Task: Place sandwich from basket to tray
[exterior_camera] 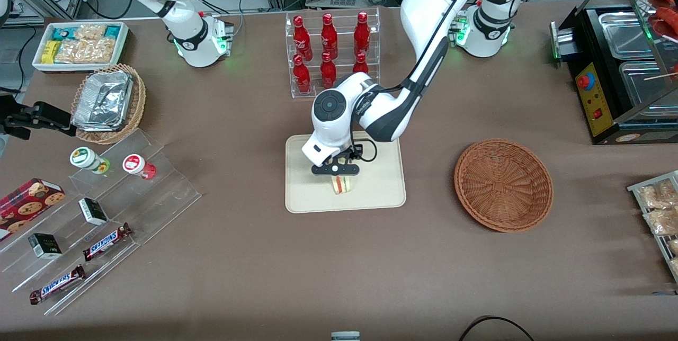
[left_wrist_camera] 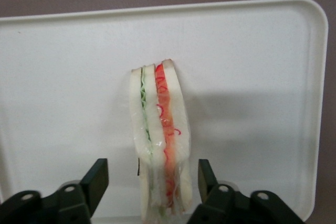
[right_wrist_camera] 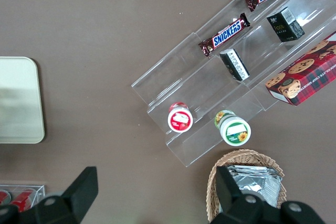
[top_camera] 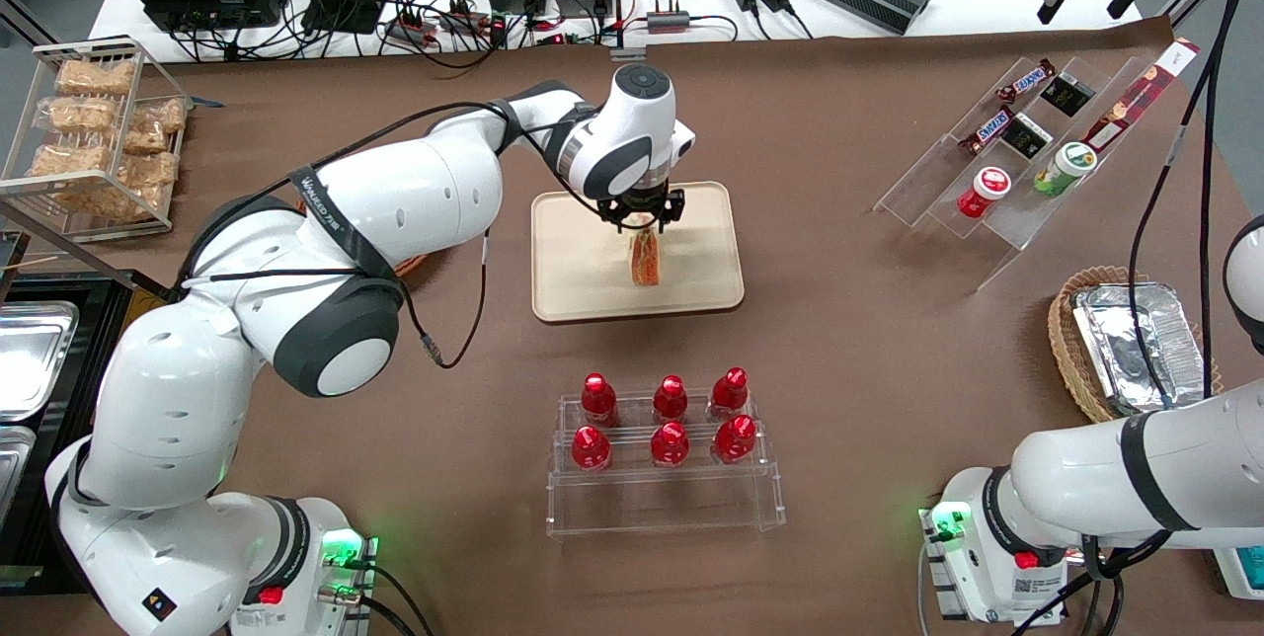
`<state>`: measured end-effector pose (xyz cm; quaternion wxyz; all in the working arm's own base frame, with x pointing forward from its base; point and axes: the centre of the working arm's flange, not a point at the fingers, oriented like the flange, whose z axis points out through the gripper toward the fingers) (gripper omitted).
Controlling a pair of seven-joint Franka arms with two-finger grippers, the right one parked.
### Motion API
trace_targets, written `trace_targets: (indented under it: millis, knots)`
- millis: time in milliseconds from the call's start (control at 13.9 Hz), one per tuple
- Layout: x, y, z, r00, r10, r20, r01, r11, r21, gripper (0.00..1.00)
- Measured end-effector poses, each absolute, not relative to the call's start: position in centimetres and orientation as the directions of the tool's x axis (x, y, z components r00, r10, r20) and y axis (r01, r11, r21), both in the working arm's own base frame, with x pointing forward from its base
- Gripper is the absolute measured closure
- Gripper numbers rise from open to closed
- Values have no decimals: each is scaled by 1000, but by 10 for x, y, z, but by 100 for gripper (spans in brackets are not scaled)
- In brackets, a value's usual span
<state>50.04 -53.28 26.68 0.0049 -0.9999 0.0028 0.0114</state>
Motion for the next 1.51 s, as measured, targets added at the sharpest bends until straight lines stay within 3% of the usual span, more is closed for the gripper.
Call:
trace_targets:
  millis: [144, 576, 864, 1152, 1512]
  knots:
    - [516, -517, 303, 999, 27, -20, 27, -1000, -11, 1]
    - [556, -404, 449, 984, 163, -69, 159, -986, -53, 0]
    - [572, -309, 522, 978, 176, -111, 172, -984, -46, 0]
    - [573, -208, 564, 985, 105, -136, 103, -994, -25, 0]
    - [560, -90, 579, 988, 41, -147, 42, -999, 8, 0]
